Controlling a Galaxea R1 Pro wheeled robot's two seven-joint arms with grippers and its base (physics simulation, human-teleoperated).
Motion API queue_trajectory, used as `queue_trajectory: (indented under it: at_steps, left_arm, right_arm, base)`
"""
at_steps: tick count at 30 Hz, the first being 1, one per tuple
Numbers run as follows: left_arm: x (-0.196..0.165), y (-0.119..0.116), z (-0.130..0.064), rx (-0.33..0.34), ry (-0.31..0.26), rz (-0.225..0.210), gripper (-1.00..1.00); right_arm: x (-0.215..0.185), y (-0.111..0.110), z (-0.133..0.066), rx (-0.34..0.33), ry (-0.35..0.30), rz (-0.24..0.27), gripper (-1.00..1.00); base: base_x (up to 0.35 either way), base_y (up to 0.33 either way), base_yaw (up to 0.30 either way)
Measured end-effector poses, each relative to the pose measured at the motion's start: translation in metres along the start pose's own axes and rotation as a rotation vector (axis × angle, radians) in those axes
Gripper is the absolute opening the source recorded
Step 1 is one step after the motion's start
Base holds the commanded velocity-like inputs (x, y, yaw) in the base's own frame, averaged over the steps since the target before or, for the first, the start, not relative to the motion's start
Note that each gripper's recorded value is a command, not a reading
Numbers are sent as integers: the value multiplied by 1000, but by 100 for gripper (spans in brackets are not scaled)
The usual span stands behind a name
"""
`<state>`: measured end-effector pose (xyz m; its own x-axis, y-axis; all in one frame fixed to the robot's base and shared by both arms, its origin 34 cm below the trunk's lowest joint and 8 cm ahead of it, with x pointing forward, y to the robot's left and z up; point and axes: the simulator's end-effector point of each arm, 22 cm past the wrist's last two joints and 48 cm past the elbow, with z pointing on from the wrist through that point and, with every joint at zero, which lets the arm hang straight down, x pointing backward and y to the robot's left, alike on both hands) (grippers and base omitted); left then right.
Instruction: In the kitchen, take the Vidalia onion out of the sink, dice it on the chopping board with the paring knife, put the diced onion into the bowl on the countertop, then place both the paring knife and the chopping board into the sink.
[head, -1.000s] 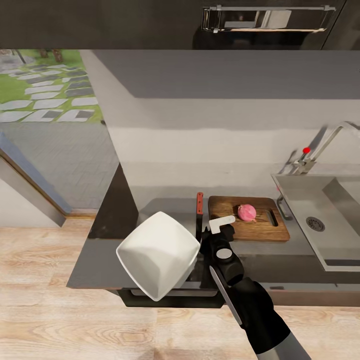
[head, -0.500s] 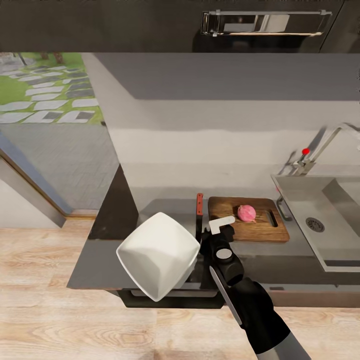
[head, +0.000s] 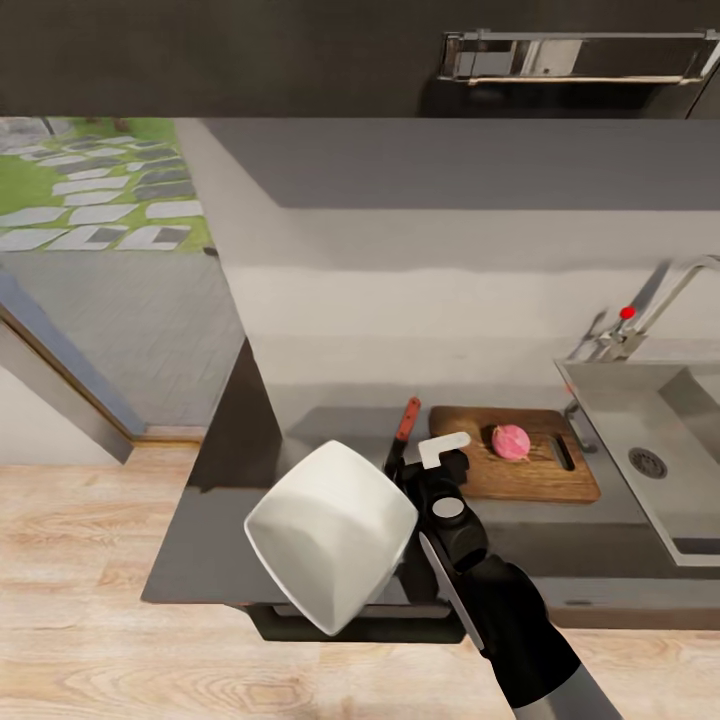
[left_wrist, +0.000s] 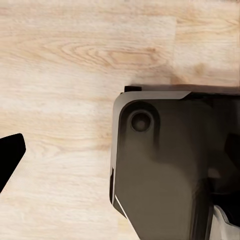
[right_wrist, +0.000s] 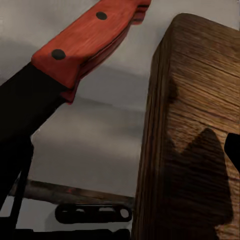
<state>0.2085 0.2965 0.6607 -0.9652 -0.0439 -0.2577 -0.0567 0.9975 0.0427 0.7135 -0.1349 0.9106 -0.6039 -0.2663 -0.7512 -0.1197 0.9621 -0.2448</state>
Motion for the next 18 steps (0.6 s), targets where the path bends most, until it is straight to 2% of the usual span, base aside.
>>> queue_trajectory:
  at_steps: [18]
  left_arm:
    - [0,0,0,0,0,0,100]
  right_arm:
    - [0,1,0,-2,0,3,100]
  base:
    - [12,8,0]
